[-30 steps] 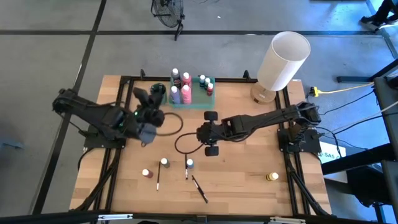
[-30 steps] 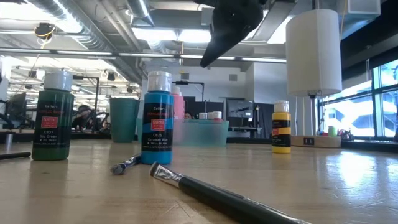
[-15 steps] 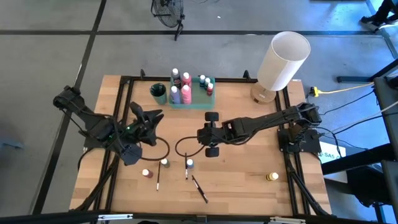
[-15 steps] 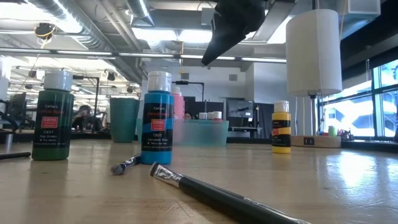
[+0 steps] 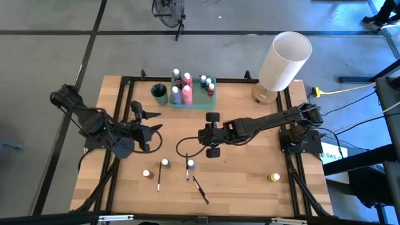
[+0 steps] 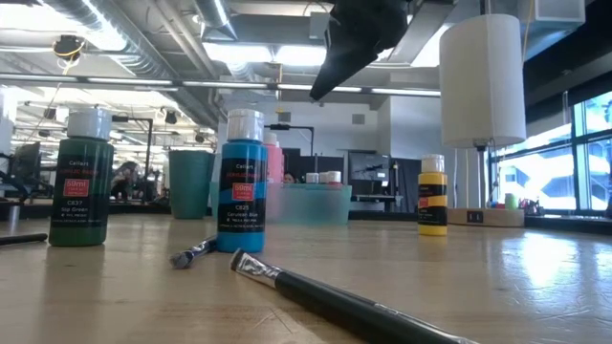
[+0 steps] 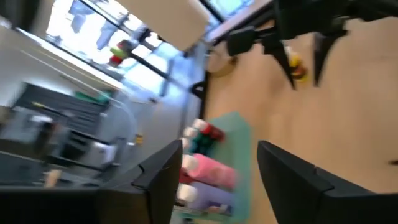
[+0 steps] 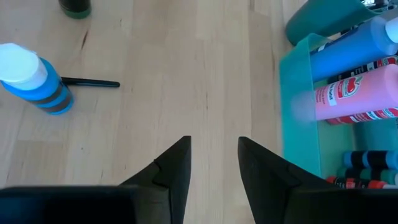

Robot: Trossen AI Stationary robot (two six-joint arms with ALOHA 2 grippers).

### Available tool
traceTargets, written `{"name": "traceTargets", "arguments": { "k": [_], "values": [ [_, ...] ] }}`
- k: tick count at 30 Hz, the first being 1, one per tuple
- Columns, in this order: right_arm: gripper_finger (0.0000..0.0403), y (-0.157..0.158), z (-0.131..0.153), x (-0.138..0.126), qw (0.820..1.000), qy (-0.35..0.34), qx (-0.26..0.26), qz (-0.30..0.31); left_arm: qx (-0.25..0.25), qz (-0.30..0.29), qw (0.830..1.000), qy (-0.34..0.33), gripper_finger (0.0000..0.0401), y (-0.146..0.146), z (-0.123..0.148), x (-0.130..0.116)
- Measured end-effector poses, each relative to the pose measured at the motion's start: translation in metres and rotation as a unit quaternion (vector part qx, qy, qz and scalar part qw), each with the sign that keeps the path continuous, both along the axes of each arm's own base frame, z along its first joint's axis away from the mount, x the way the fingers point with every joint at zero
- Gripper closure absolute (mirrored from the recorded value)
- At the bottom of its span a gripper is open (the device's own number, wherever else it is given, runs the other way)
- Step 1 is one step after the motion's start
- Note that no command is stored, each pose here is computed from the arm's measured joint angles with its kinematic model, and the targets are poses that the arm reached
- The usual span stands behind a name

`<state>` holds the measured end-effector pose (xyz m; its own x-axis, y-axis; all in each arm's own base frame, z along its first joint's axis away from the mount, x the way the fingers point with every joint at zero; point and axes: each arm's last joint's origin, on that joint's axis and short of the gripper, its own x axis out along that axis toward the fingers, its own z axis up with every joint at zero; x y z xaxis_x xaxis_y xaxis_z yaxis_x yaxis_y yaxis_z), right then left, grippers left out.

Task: Pick & Place Paint Supplies
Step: Put the small green paint bottle into the green bin

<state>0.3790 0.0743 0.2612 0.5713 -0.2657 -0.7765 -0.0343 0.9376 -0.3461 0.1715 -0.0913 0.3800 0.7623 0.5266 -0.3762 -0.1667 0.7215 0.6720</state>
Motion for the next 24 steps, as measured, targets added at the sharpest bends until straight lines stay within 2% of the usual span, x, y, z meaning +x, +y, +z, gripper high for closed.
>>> {"name": "traceTargets", "arguments": {
  "k": [4, 7, 11, 17, 24],
  "values": [
    [0.0268, 0.000, 0.000, 0.000, 1.000, 0.000, 0.001, 0.001, -0.088, -0.001, 0.996, 0.002, 0.0170, 0.004, -0.002, -0.006],
    [0.0268, 0.000, 0.000, 0.000, 1.000, 0.000, 0.001, 0.001, -0.168, 0.010, 0.986, 0.007, 0.0153, 0.006, -0.006, -0.004],
    [0.0268, 0.000, 0.000, 0.000, 1.000, 0.000, 0.001, 0.001, -0.238, 0.002, 0.970, 0.044, 0.0136, 0.004, -0.017, 0.000],
    [0.0268, 0.000, 0.000, 0.000, 1.000, -0.004, -0.001, -0.005, -0.286, -0.021, 0.953, 0.099, 0.0130, -0.002, -0.037, 0.000],
    [0.0268, 0.000, 0.001, 0.000, 1.000, -0.004, -0.006, -0.009, -0.305, 0.018, 0.946, 0.113, 0.0130, -0.007, -0.075, 0.005]
  ]
}}
